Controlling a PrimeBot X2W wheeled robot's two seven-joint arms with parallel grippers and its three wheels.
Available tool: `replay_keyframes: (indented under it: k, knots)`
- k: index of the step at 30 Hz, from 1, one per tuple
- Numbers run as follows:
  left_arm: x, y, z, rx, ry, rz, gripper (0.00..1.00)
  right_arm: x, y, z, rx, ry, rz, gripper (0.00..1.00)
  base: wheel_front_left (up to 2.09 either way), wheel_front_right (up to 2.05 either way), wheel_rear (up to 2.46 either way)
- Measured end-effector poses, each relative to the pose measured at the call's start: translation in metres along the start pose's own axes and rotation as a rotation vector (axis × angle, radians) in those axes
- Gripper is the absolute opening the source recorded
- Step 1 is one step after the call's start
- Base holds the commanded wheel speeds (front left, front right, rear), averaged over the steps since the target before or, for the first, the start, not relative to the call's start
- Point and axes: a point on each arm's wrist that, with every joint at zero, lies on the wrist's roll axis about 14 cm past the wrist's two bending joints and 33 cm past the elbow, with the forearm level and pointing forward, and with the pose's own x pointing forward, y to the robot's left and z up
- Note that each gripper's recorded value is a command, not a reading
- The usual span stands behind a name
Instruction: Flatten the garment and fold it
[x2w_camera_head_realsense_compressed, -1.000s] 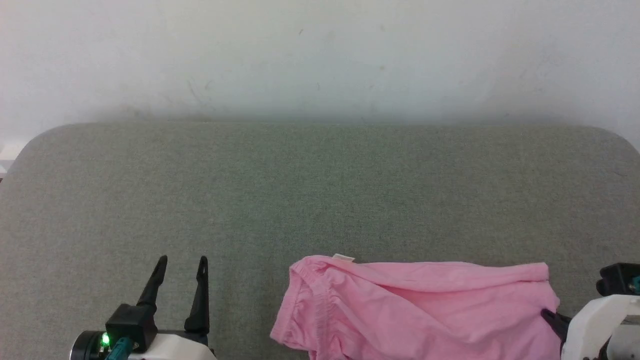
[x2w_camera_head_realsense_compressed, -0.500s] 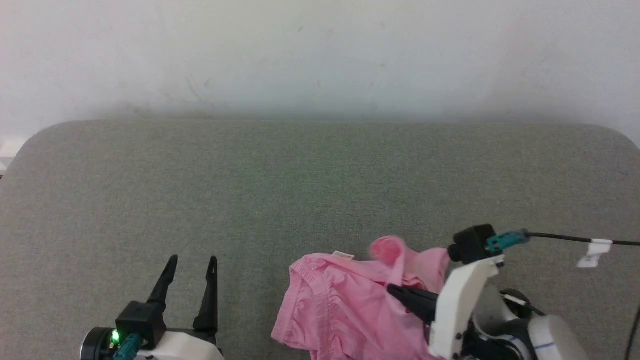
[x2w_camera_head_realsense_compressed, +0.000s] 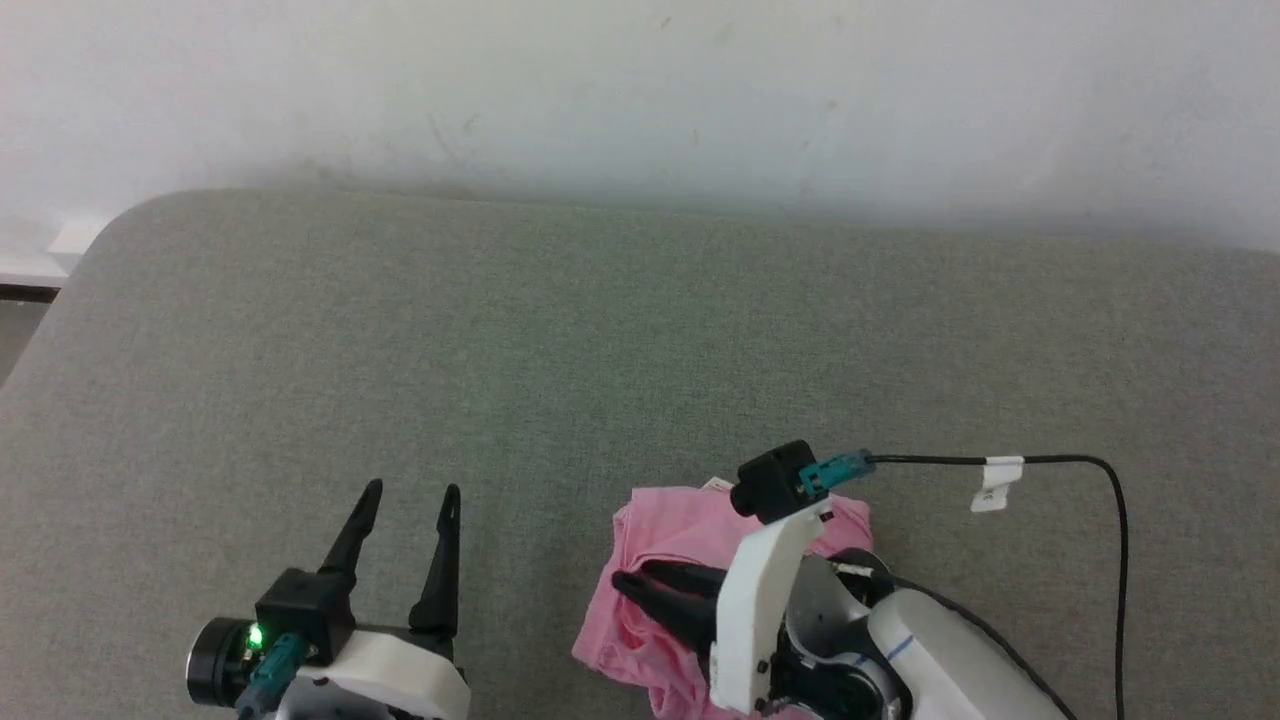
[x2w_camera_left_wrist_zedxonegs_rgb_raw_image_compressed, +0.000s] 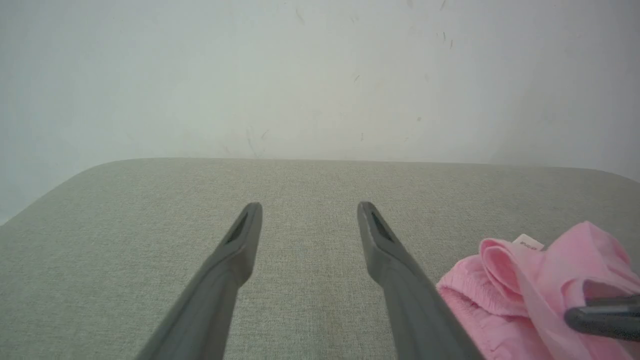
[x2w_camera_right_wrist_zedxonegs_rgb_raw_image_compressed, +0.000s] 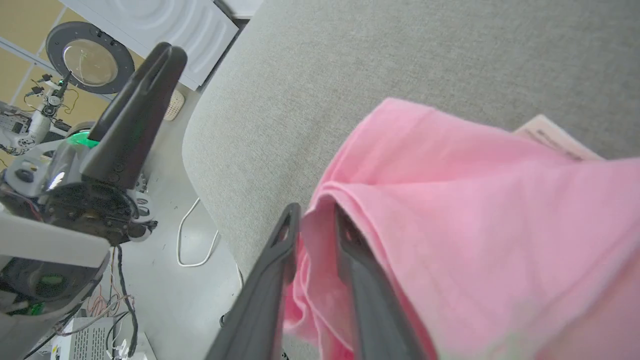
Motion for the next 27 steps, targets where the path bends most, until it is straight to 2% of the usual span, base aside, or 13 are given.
replay_keyframes:
  k: [5, 9, 12, 14, 19, 27]
  knots:
    - [0.001, 0.000, -0.006, -0.004, 0.019, 0.004, 1.00, 0.014, 0.012, 0.005, -0.147, 0.014, 0.019, 1.00, 0.00, 0.00, 0.00]
    - [0.003, -0.003, -0.006, -0.006, 0.017, -0.003, 1.00, 0.014, 0.025, 0.017, -0.399, 0.000, 0.024, 1.00, 0.00, 0.00, 0.00]
    - [0.006, -0.005, -0.005, -0.007, 0.013, -0.012, 1.00, 0.002, 0.027, 0.041, -0.537, -0.094, 0.012, 1.00, 0.00, 0.00, 0.00]
    - [0.008, -0.007, -0.004, -0.008, 0.009, -0.018, 1.00, -0.009, 0.025, 0.057, -0.590, -0.170, -0.007, 1.00, 0.00, 0.00, 0.00]
    - [0.012, -0.012, 0.003, -0.013, -0.015, -0.032, 1.00, -0.056, 0.004, 0.101, -0.591, -0.433, -0.125, 1.00, 0.00, 0.00, 0.00]
    - [0.012, -0.020, 0.013, -0.037, -0.048, -0.040, 1.00, -0.154, -0.066, 0.103, -0.503, -0.652, -0.462, 1.00, 0.00, 0.00, 0.00]
